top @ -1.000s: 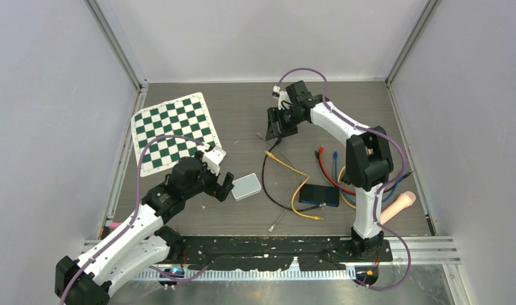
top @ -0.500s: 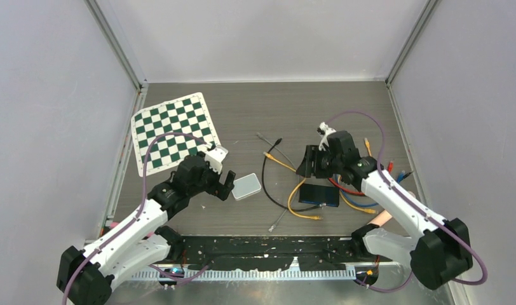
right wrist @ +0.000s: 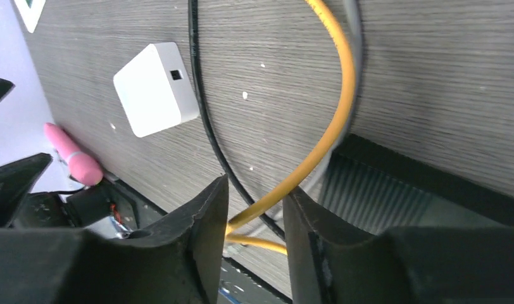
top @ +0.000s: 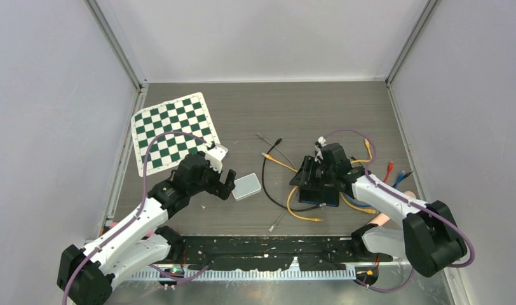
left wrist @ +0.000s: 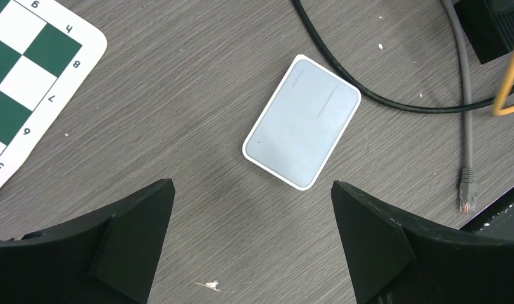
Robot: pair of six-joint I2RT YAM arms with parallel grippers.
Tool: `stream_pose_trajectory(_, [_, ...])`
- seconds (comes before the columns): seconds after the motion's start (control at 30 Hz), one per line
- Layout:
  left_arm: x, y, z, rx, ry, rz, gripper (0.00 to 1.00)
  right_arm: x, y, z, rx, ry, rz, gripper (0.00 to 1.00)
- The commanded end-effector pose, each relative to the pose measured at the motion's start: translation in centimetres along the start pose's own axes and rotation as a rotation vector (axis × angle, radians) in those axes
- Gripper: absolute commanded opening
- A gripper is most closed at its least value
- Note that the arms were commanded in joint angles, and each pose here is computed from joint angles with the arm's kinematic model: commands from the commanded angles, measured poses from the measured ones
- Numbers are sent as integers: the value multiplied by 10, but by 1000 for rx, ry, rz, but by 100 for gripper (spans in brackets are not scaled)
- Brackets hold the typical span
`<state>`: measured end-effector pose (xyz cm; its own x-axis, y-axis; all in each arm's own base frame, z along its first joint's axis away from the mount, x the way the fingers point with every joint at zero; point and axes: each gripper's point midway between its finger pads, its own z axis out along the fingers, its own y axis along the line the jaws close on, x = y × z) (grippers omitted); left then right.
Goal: Pull the plug from the switch port
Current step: Move the connector to the center of the board.
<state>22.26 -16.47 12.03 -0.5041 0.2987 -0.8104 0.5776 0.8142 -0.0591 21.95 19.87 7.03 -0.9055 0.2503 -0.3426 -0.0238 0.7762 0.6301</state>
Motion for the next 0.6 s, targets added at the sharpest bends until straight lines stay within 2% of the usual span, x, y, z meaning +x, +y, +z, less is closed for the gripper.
stream_pose_trajectory(0.0, [-16, -3, -5, 8, -47, -29, 100, -31, 44, 4, -138, -92, 41, 36])
stream_pose_trajectory(0.07, [-15, -3, -5, 8, -43, -38, 100, -36, 50, 8, -166, -113, 93, 23])
stream_pose_trajectory(0.2, [-13, -5, -3, 13, -34, -52, 99, -49, 57, 12, -197, -174, 175, 13])
stream_pose_trajectory(0.27, [-12, -5, -2, 10, -29, -60, 100, -56, 61, 11, -220, -211, 209, 12])
stream_pose_trajectory(0.43, [-9, -4, 2, 3, -18, -82, 100, -60, 53, 17, -231, -257, 306, 12])
stream_pose_trajectory(0.57, [-6, -5, 6, 3, -11, -98, 99, -48, 42, 23, -237, -247, 370, 25])
